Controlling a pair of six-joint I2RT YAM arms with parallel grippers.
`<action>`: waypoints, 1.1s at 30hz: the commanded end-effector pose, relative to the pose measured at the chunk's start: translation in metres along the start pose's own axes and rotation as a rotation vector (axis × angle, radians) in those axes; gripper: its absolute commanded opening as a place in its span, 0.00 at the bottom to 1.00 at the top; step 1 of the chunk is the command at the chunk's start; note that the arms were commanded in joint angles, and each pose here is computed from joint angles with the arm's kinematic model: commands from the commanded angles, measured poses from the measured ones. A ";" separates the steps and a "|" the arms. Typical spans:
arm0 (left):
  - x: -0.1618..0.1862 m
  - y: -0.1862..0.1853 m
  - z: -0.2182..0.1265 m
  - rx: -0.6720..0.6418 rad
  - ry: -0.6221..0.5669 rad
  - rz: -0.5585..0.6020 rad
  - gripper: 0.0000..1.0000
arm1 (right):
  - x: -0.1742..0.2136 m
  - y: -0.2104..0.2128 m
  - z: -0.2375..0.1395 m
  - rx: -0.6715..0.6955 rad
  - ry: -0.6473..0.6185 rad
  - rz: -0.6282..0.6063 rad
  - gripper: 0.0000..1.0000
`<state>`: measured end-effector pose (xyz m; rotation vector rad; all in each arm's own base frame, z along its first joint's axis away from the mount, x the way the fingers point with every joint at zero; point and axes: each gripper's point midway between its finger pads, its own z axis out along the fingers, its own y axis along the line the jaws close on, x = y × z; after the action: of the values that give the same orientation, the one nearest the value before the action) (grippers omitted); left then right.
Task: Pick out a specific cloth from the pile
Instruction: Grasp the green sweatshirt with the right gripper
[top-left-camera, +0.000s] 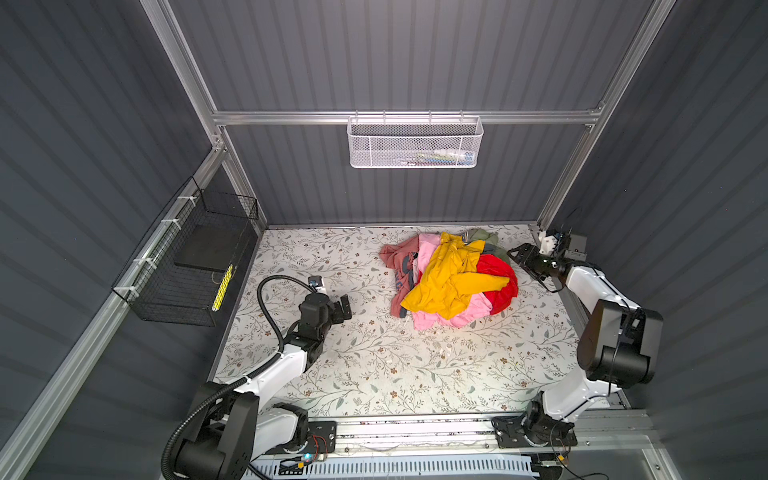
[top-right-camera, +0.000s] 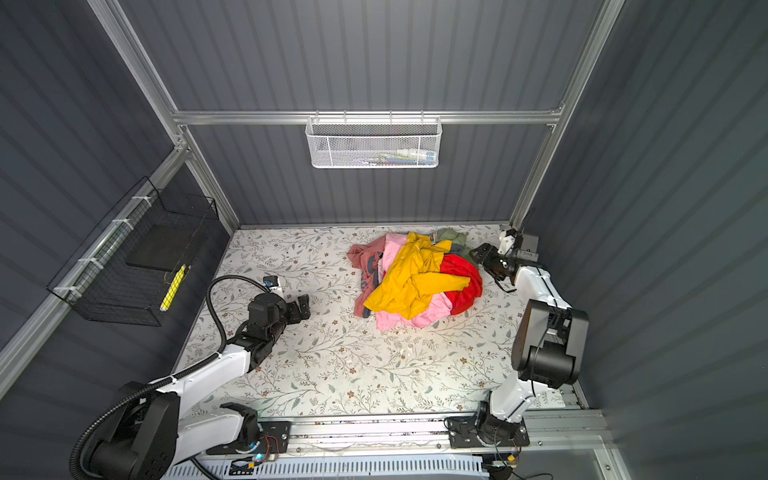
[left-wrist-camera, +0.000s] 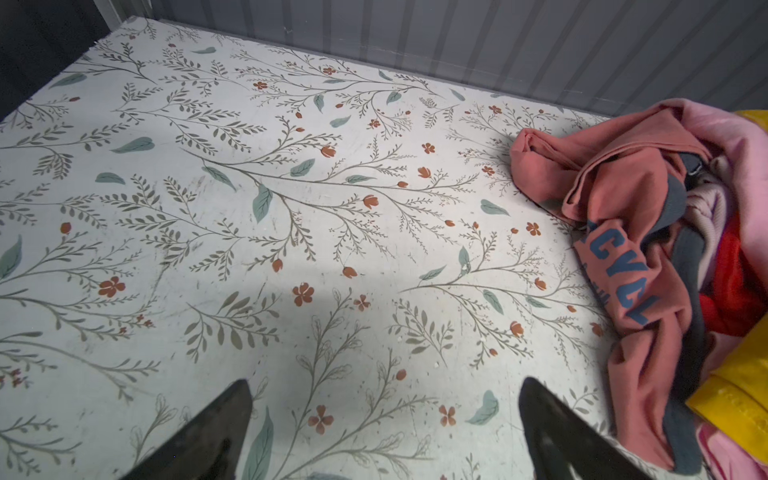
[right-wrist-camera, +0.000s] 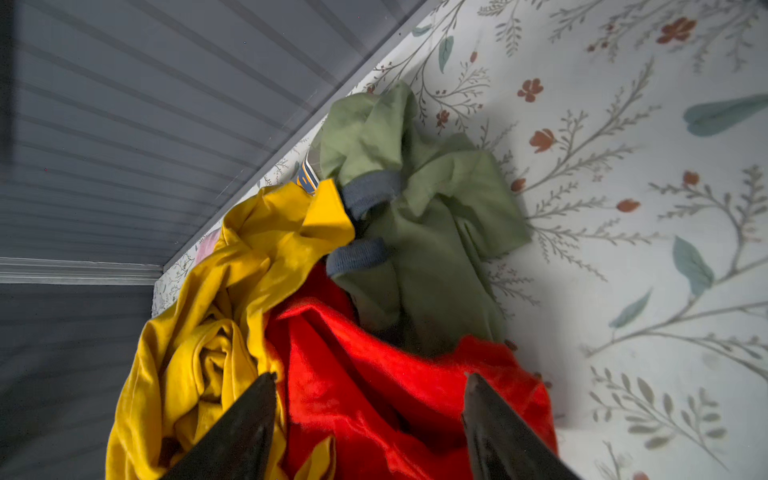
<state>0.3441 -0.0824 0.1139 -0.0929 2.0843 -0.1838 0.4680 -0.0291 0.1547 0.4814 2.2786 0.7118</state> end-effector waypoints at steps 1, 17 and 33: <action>0.002 -0.008 0.000 0.032 0.017 -0.005 1.00 | -0.005 0.003 0.014 0.049 0.046 -0.057 0.71; -0.001 -0.014 -0.002 0.059 0.033 -0.001 1.00 | -0.032 0.001 0.128 0.105 0.129 0.002 0.71; 0.000 -0.020 0.004 0.073 0.062 -0.007 1.00 | -0.068 0.021 0.160 0.029 0.017 0.017 0.17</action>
<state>0.3434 -0.0943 0.1101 -0.0539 2.1367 -0.2338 0.6186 0.0049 0.0769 0.5460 2.4125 0.6465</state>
